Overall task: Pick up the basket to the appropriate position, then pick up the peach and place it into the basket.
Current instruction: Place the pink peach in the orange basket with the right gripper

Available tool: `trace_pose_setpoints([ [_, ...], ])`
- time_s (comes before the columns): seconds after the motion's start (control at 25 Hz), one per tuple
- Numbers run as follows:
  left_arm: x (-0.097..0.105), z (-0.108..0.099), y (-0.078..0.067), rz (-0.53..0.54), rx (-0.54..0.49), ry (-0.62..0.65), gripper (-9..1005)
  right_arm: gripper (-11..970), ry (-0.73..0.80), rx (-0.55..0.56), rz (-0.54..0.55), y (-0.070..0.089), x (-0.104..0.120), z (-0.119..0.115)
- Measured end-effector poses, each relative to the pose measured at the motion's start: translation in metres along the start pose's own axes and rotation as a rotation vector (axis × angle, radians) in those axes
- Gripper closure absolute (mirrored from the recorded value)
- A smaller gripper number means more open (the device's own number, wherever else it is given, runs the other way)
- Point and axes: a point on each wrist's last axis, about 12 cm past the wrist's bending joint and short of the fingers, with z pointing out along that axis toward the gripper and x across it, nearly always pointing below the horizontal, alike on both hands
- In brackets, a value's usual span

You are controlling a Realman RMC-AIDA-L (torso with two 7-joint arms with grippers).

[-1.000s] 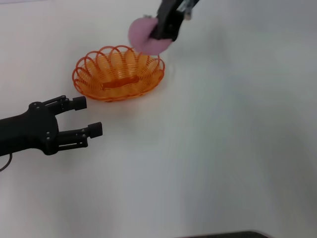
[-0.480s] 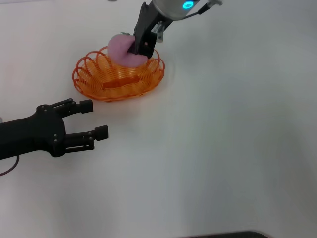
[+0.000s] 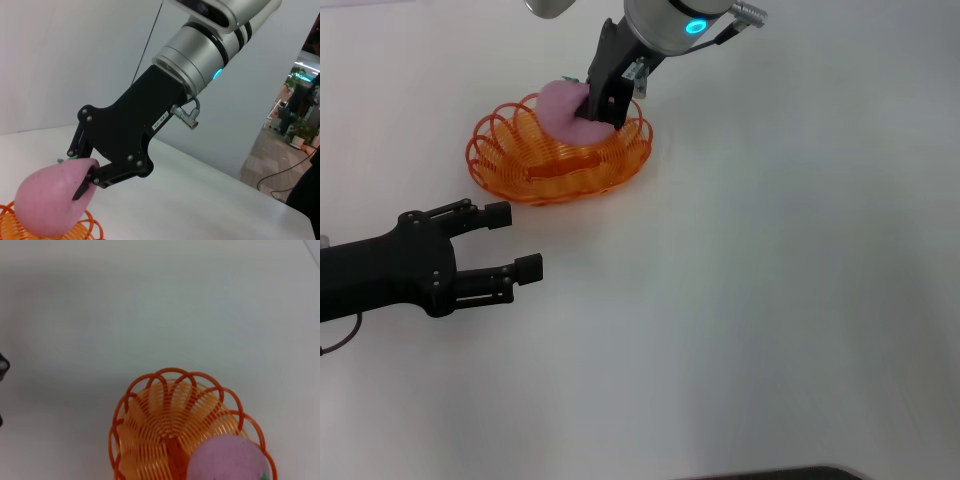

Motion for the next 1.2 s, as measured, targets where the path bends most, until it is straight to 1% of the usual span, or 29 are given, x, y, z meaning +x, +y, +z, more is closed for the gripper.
trace_pose_setpoints([
  [0.12,0.0000,0.0002,-0.0001,0.000,0.001,0.001,110,895,0.004,-0.002,0.001,0.0005,0.0013,0.0014],
  [0.24,0.0001,0.0003,-0.0002,-0.001,0.002,0.001,110,867,-0.005,-0.004,-0.001,0.0012,0.0002,0.0022],
  [0.44,0.0009,0.0010,-0.0003,-0.005,0.004,-0.001,110,678,-0.024,-0.003,0.002,0.0021,-0.0019,0.0034],
  [0.88,0.0006,0.0018,-0.0001,-0.006,0.006,-0.001,110,464,-0.034,-0.002,0.005,0.0030,-0.0019,0.0050],
  [1.12,0.0005,0.0016,0.0000,-0.007,0.005,-0.001,110,221,-0.035,-0.004,0.007,0.0033,-0.0011,0.0053],
  [1.2,0.0002,0.0016,0.0002,-0.008,0.006,0.000,110,183,-0.034,-0.004,0.006,0.0034,-0.0011,0.0054],
])
